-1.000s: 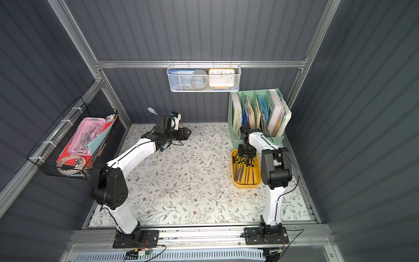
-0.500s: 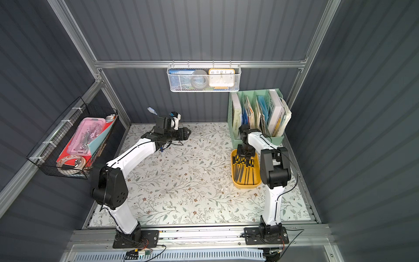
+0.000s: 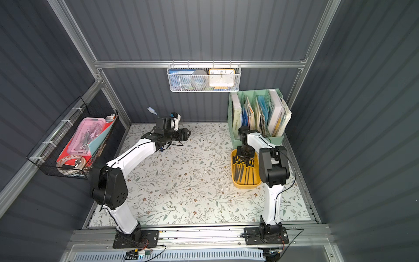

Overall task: Take the file tool out of the storage box
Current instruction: Pick up the file tool from the storage box.

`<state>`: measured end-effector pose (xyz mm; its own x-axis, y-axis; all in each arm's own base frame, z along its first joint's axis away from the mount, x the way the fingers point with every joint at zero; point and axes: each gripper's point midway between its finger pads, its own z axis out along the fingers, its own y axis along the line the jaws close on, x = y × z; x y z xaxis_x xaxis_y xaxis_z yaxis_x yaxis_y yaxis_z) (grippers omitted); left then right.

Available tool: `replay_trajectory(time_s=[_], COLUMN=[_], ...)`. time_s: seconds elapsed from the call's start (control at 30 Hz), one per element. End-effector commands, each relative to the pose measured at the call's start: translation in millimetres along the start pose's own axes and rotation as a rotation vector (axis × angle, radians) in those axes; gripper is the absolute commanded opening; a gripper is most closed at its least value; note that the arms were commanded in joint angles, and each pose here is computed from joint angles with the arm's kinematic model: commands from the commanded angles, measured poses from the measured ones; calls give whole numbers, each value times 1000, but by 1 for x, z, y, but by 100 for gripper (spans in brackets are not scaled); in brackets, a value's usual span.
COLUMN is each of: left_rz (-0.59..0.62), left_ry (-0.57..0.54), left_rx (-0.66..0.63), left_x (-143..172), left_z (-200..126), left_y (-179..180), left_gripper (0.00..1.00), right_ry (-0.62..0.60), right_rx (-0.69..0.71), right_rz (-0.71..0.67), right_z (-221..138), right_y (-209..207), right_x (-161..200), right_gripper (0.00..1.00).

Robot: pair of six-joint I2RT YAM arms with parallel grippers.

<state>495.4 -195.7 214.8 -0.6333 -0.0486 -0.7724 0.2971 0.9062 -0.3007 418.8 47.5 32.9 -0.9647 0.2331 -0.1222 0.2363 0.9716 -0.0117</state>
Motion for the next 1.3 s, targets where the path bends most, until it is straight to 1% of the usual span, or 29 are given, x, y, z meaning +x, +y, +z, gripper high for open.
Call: replay_trajectory(time_s=[0.0, 0.07, 0.1, 0.2, 0.3, 0.37, 0.47, 0.57, 0.67, 0.73, 0.97, 1.03, 1.17, 1.27], left_rz=[-1, -1, 1, 16, 72, 108, 104, 92, 96, 94, 114, 113, 99, 102], left_ry=[-31, -28, -29, -41, -24, 9, 78, 113, 131, 154, 254, 261, 267, 251], left_rx=[-9, 7, 22, 132, 374, 521, 712, 860, 944, 988, 1123, 1140, 1137, 1133], left_x=[-11, -12, -14, -22, -21, -11, 7, 18, 21, 25, 53, 56, 58, 53], left_z=[-17, -18, -19, -27, -40, -46, -53, -64, -75, -80, -89, -90, -87, -88], left_y=[1, -2, -5, -25, -65, -86, -109, -124, -133, -139, -177, -185, -188, -190], left_gripper=[74, 74, 74, 74, 74, 74, 74, 74, 73, 73, 72, 70, 66, 65], right_ry=[6, -21, -37, -88, -149, -179, -232, -290, -343, -352, -364, -369, -370, -356], right_rx=[-3, -25, -39, -139, -344, -535, -778, -974, -1128, -1222, -1376, -1384, -1385, -1375], right_rz=[2, 3, 2, -12, -72, -123, -166, -175, -164, -166, -182, -195, -212, -229], right_z=[-9, -22, -30, -61, -101, -133, -178, -218, -250, -268, -302, -307, -310, -305], right_y=[0, 3, 4, 17, 45, 70, 97, 114, 124, 132, 150, 155, 164, 171], right_x=[2, -1, -2, -4, 0, 10, 23, 30, 28, 28, 21, 21, 23, 29], right_gripper=[7, 1, 0, 0, 0, 0, 0, 0, 0, 0, 0, 0, 0, 0])
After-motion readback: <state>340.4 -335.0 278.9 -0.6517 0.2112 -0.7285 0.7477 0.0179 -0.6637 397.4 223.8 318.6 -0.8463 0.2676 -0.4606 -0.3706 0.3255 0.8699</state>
